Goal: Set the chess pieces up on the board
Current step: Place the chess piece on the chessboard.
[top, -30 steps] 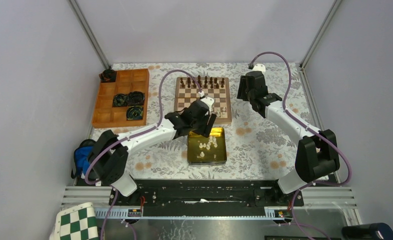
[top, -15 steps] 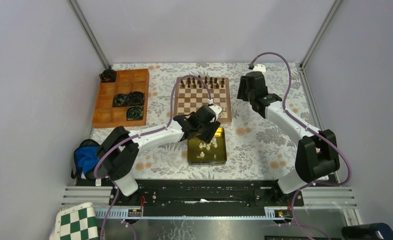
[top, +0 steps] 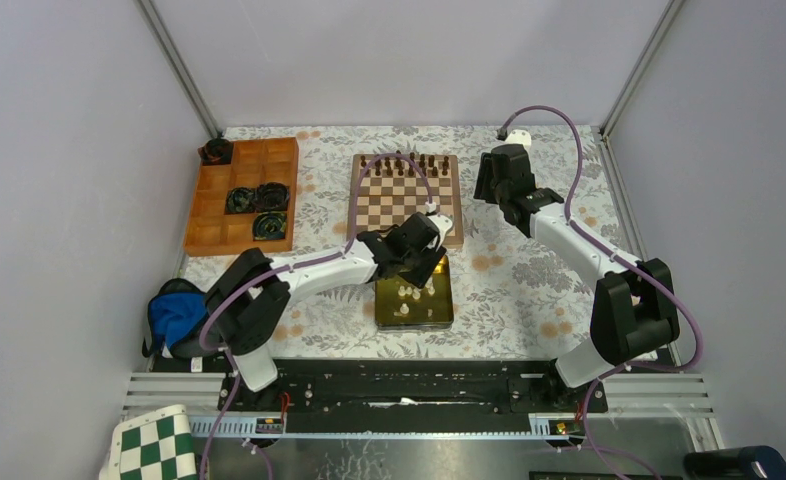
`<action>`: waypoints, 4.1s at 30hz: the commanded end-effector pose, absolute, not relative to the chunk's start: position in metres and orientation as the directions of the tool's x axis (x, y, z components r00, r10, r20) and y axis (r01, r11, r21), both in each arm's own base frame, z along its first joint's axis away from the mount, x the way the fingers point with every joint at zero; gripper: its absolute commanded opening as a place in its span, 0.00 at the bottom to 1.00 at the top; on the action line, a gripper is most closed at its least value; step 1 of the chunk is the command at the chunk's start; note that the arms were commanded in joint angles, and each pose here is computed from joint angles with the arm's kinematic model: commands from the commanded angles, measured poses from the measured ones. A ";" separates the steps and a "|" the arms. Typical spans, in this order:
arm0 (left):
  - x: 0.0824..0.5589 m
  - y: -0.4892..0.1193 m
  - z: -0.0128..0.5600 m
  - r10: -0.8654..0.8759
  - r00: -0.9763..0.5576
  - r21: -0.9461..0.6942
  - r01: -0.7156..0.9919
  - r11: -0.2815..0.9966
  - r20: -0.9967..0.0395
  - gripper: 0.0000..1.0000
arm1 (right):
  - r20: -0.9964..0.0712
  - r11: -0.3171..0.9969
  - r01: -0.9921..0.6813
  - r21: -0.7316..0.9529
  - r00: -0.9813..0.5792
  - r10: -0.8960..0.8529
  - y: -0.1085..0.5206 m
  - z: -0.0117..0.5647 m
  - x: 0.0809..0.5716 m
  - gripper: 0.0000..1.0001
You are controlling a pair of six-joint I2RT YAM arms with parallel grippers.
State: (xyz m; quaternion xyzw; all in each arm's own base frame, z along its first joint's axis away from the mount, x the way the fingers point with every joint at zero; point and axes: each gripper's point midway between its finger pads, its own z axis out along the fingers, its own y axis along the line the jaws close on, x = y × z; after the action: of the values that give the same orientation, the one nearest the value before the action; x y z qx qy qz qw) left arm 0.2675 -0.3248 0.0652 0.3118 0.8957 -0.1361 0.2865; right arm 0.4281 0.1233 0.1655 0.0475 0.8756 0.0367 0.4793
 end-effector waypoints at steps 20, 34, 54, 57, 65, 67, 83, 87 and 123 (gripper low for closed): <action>0.289 -0.351 0.069 0.475 -0.599 -0.050 0.653 0.756 -0.645 0.38 | -0.873 0.989 0.054 0.140 -0.465 0.149 0.121 0.188 0.436 0.54; 0.289 -0.351 0.065 0.483 -0.605 -0.046 0.652 0.757 -0.633 0.36 | -0.871 0.989 0.051 0.141 -0.469 0.149 0.120 0.185 0.439 0.54; 0.294 -0.347 0.087 0.448 -0.584 -0.032 0.631 0.775 -0.677 0.36 | -0.866 0.988 0.040 0.146 -0.477 0.148 0.123 0.182 0.442 0.54; 0.293 -0.344 0.086 0.451 -0.585 -0.028 0.630 0.776 -0.674 0.36 | -0.866 0.989 0.039 0.145 -0.479 0.146 0.124 0.182 0.442 0.54; 0.289 -0.338 0.083 0.453 -0.591 -0.025 0.626 0.779 -0.667 0.36 | -0.863 0.988 0.034 0.149 -0.483 0.147 0.126 0.181 0.444 0.54; 0.288 -0.337 0.082 0.454 -0.592 -0.026 0.626 0.780 -0.666 0.36 | -0.863 0.988 0.033 0.151 -0.483 0.148 0.127 0.181 0.444 0.54; 0.283 -0.335 0.076 0.454 -0.604 -0.039 0.626 0.778 -0.655 0.36 | -0.857 0.988 0.034 0.153 -0.493 0.150 0.127 0.176 0.443 0.54; 0.281 -0.335 0.074 0.454 -0.609 -0.046 0.628 0.777 -0.650 0.36 | -0.857 0.988 0.035 0.152 -0.493 0.149 0.126 0.175 0.442 0.54; 0.277 -0.343 0.060 0.480 -0.615 -0.067 0.655 0.753 -0.625 0.36 | -0.857 0.989 0.043 0.143 -0.494 0.146 0.124 0.172 0.440 0.54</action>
State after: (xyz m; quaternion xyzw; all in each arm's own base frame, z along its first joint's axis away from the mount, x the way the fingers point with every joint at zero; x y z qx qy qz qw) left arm 0.2738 -0.3315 0.0586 0.3139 0.8952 -0.1338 0.2867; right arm 0.4324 0.1228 0.1566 0.0477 0.8775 0.0407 0.4755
